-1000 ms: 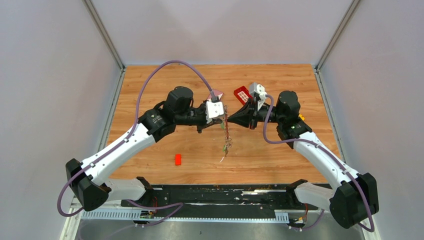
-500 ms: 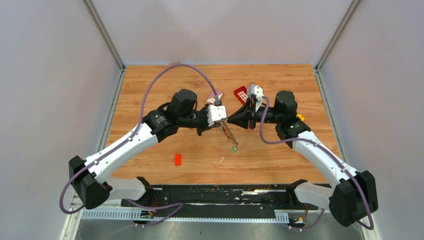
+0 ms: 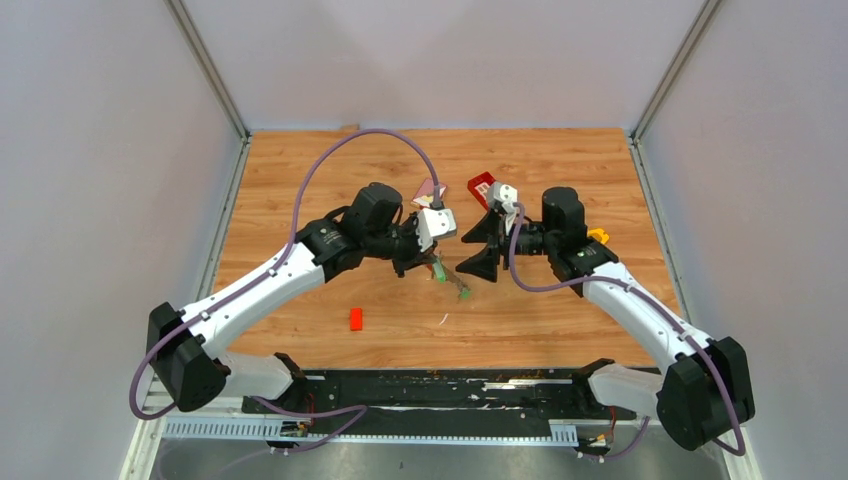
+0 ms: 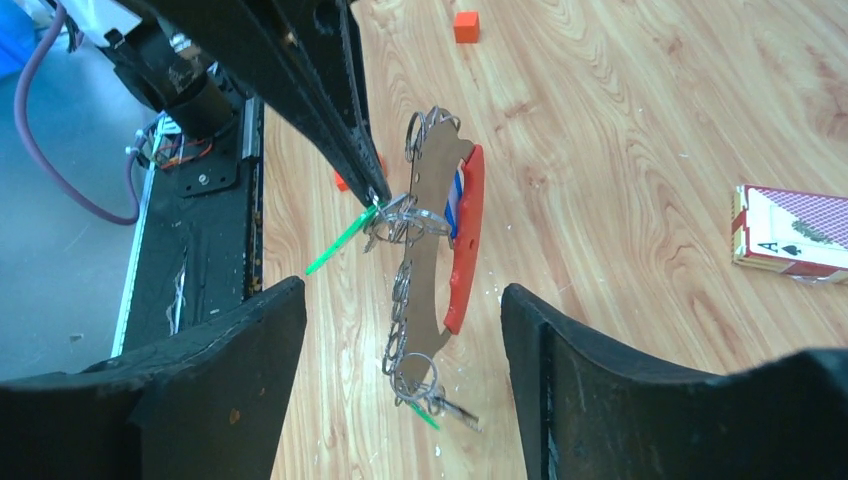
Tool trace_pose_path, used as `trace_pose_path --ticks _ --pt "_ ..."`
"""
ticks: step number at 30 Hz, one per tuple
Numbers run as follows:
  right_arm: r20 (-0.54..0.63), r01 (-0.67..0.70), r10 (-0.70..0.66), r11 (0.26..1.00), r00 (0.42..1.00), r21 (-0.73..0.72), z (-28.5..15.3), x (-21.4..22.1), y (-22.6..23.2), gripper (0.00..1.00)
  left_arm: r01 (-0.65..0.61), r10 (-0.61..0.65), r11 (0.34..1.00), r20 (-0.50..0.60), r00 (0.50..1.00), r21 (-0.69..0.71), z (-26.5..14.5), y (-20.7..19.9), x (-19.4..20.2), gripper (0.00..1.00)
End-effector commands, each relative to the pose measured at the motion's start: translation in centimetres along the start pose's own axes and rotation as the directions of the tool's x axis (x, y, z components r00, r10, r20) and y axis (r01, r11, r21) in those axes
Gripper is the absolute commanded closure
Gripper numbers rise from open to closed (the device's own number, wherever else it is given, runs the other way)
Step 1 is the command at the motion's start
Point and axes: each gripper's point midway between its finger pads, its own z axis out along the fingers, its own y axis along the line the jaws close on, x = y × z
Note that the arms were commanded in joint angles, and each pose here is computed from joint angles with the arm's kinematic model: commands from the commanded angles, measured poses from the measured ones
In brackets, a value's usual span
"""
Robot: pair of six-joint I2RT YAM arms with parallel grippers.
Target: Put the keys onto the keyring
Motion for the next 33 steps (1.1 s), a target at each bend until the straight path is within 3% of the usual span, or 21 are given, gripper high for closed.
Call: trace_pose_path --ticks 1,5,9,20,27,33 --pt "-0.011 0.059 -0.059 0.997 0.998 -0.045 -0.5 1.1 1.2 0.27 0.001 -0.004 1.0 0.111 0.994 0.025 -1.1 -0.4 -3.3 1.0" --pt "-0.044 0.078 -0.08 0.996 0.996 -0.04 -0.4 2.4 0.9 0.24 -0.011 0.004 0.999 0.154 0.988 0.047 -1.9 -0.9 -4.6 1.0" --pt "-0.076 0.079 -0.082 0.996 0.994 -0.036 0.1 3.6 0.8 0.14 -0.019 0.007 0.998 0.195 0.981 0.061 -2.4 -1.2 -5.8 1.0" --pt "-0.136 0.098 -0.1 0.995 0.986 -0.02 1.9 5.0 0.4 0.16 -0.004 -0.015 0.997 0.233 0.972 0.082 -2.4 -1.3 -7.2 1.0" --pt "-0.166 0.107 -0.099 0.993 0.981 0.041 2.4 5.3 -0.9 0.35 0.012 -0.035 0.996 0.253 0.967 0.093 -2.7 -1.6 -7.0 1.0" --pt "-0.185 0.179 -0.154 0.976 0.971 0.125 1.6 4.7 -2.2 0.78 0.04 -0.06 0.995 0.23 0.971 0.09 -2.2 -1.0 -5.5 1.0"
